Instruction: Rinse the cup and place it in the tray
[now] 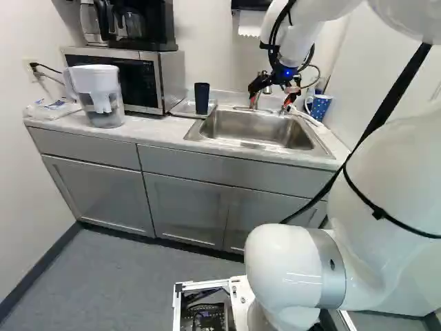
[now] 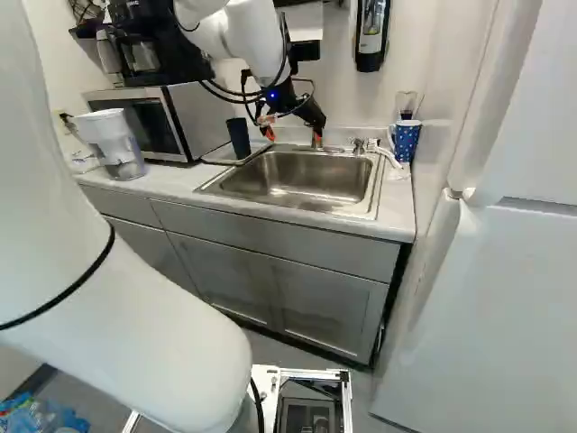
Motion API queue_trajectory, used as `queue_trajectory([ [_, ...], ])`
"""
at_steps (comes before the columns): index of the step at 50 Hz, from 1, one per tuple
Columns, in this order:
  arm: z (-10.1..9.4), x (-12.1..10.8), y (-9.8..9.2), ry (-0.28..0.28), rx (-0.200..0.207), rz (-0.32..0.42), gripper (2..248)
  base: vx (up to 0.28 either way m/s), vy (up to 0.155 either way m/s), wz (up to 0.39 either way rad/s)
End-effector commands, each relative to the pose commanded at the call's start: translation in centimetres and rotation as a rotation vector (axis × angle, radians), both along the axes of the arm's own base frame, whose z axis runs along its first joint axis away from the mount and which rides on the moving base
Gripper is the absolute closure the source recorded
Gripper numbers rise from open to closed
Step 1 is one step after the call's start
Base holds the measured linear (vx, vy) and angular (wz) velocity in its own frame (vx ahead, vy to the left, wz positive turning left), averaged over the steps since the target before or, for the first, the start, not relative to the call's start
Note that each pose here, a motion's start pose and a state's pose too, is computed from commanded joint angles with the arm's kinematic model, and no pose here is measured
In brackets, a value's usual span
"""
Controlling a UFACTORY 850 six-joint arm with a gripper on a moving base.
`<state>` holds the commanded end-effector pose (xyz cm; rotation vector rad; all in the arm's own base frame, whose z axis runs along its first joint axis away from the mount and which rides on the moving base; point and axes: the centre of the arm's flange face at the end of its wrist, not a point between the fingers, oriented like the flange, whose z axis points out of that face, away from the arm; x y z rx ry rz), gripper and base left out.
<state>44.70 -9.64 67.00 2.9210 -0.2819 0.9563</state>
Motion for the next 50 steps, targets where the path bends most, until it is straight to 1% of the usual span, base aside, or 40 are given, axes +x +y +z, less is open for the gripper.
queue_trajectory([
  [29, 0.0, 0.0, 0.0, 0.0, 0.0, 0.0, 3, -0.001, 0.0, 0.0],
  [50, 0.0, 0.0, 0.0, 0.0, 0.0, 0.0, 3, -0.05, 0.001, 0.006],
])
